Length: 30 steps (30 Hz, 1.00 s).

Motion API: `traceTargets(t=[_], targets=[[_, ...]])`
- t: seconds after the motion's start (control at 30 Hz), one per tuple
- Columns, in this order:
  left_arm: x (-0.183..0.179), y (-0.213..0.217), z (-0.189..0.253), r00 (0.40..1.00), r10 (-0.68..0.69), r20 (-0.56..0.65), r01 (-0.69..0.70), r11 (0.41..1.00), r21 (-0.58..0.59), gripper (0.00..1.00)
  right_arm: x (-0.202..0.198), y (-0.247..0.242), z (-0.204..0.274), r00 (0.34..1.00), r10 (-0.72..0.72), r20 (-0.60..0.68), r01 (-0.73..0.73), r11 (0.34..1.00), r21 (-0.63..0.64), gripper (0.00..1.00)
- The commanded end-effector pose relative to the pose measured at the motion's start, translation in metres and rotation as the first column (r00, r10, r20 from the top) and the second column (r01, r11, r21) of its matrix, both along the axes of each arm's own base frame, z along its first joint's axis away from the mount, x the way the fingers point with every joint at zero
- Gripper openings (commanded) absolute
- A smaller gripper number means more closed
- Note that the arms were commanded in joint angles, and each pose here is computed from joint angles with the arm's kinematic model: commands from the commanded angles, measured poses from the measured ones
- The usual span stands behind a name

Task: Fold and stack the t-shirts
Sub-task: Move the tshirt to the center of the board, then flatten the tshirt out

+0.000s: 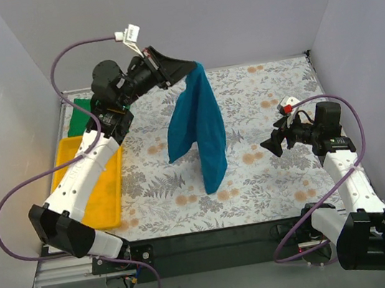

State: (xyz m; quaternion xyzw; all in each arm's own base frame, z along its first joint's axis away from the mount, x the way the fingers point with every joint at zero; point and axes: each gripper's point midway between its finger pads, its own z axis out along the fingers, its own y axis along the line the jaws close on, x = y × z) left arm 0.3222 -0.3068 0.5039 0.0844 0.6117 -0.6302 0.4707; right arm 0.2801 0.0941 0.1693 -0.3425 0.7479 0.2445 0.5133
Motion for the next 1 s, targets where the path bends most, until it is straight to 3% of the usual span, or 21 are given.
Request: traceTargets(t=[0.0, 0.07, 0.1, 0.17, 0.2, 0.23, 0.3, 0.33, 0.37, 0.4, 0.43, 0.47, 0.6, 0.67, 0.77, 0.83, 0.9, 0.97], targets=[[-0.004, -0.023, -0.067, 0.995, -0.036, -0.091, 0.046, 0.993, 0.111, 0.00, 0.005, -0.003, 0.005, 1.000, -0.006, 0.024, 0.007, 1.000, -0.019, 0.98], [-0.010, -0.039, -0.112, 0.989, -0.042, -0.143, 0.070, 0.978, 0.194, 0.00, 0.006, -0.004, 0.004, 1.000, -0.012, 0.025, 0.013, 1.000, -0.024, 0.98], [-0.011, -0.046, -0.162, 0.975, -0.041, -0.220, 0.098, 0.962, 0.255, 0.00, 0.006, -0.004, 0.004, 1.000, -0.014, 0.024, 0.015, 1.000, -0.027, 0.98], [-0.037, -0.069, -0.212, 0.962, -0.117, -0.248, 0.199, 0.921, 0.336, 0.04, 0.007, -0.007, 0.002, 0.999, -0.024, 0.024, 0.025, 0.999, -0.036, 0.98], [-0.045, -0.076, -0.257, 0.940, -0.112, -0.323, 0.242, 0.885, 0.399, 0.15, 0.007, -0.007, 0.000, 0.999, -0.025, 0.023, 0.026, 0.999, -0.042, 0.98], [-0.044, -0.079, -0.284, 0.943, -0.056, -0.328, 0.214, 0.856, 0.471, 0.45, 0.008, -0.010, -0.002, 0.999, -0.038, 0.022, 0.039, 0.998, -0.053, 0.98], [-0.058, -0.084, -0.332, 0.960, 0.002, -0.279, 0.187, 0.738, 0.648, 0.52, 0.009, -0.013, -0.006, 0.999, -0.047, 0.022, 0.049, 0.997, -0.068, 0.98], [-0.056, -0.079, -0.340, 0.972, 0.052, -0.231, 0.130, 0.701, 0.701, 0.54, 0.009, -0.014, -0.008, 0.999, -0.049, 0.019, 0.050, 0.996, -0.073, 0.98], [-0.043, -0.064, -0.336, 0.981, 0.157, -0.116, -0.014, 0.649, 0.761, 0.57, 0.007, -0.014, -0.012, 0.999, -0.050, 0.014, 0.051, 0.996, -0.077, 0.98], [-0.037, -0.054, -0.329, 0.977, 0.202, -0.074, -0.073, 0.636, 0.768, 0.61, 0.007, -0.014, -0.013, 0.999, -0.043, 0.020, 0.044, 0.996, -0.081, 0.98], [-0.033, -0.041, -0.327, 0.967, 0.251, -0.034, -0.132, 0.613, 0.779, 0.66, 0.004, -0.011, -0.013, 1.000, -0.020, 0.020, 0.022, 0.997, -0.071, 0.98], [-0.026, -0.024, -0.300, 0.948, 0.315, 0.046, -0.239, 0.606, 0.759, 0.78, 0.001, -0.008, -0.015, 1.000, -0.001, 0.020, 0.002, 0.998, -0.064, 0.98], [-0.028, 0.023, -0.262, 0.907, 0.359, 0.220, -0.398, 0.558, 0.729, 0.95, -0.018, 0.015, -0.011, 0.986, 0.169, 0.010, -0.169, 0.986, -0.009, 0.98], [-0.038, 0.047, -0.262, 0.894, 0.370, 0.255, -0.431, 0.548, 0.717, 0.97, -0.033, 0.025, -0.017, 0.971, 0.234, -0.052, -0.234, 0.972, 0.014, 0.98], [-0.045, 0.084, -0.261, 0.847, 0.430, 0.313, -0.511, 0.499, 0.700, 0.98, -0.043, 0.041, -0.021, 0.944, 0.322, -0.071, -0.327, 0.941, -0.084, 0.98], [-0.051, 0.108, -0.281, 0.823, 0.460, 0.333, -0.536, 0.432, 0.725, 0.98, -0.049, 0.056, -0.018, 0.916, 0.396, -0.060, -0.401, 0.901, -0.168, 0.98], [-0.062, 0.125, -0.295, 0.812, 0.474, 0.340, -0.546, 0.415, 0.727, 0.98, -0.065, 0.067, -0.022, 0.868, 0.488, -0.093, -0.495, 0.838, -0.229, 0.98], [-0.069, 0.130, -0.296, 0.811, 0.475, 0.343, -0.557, 0.443, 0.703, 0.98, -0.055, 0.071, -0.010, 0.858, 0.509, -0.073, -0.505, 0.810, -0.298, 0.98]])
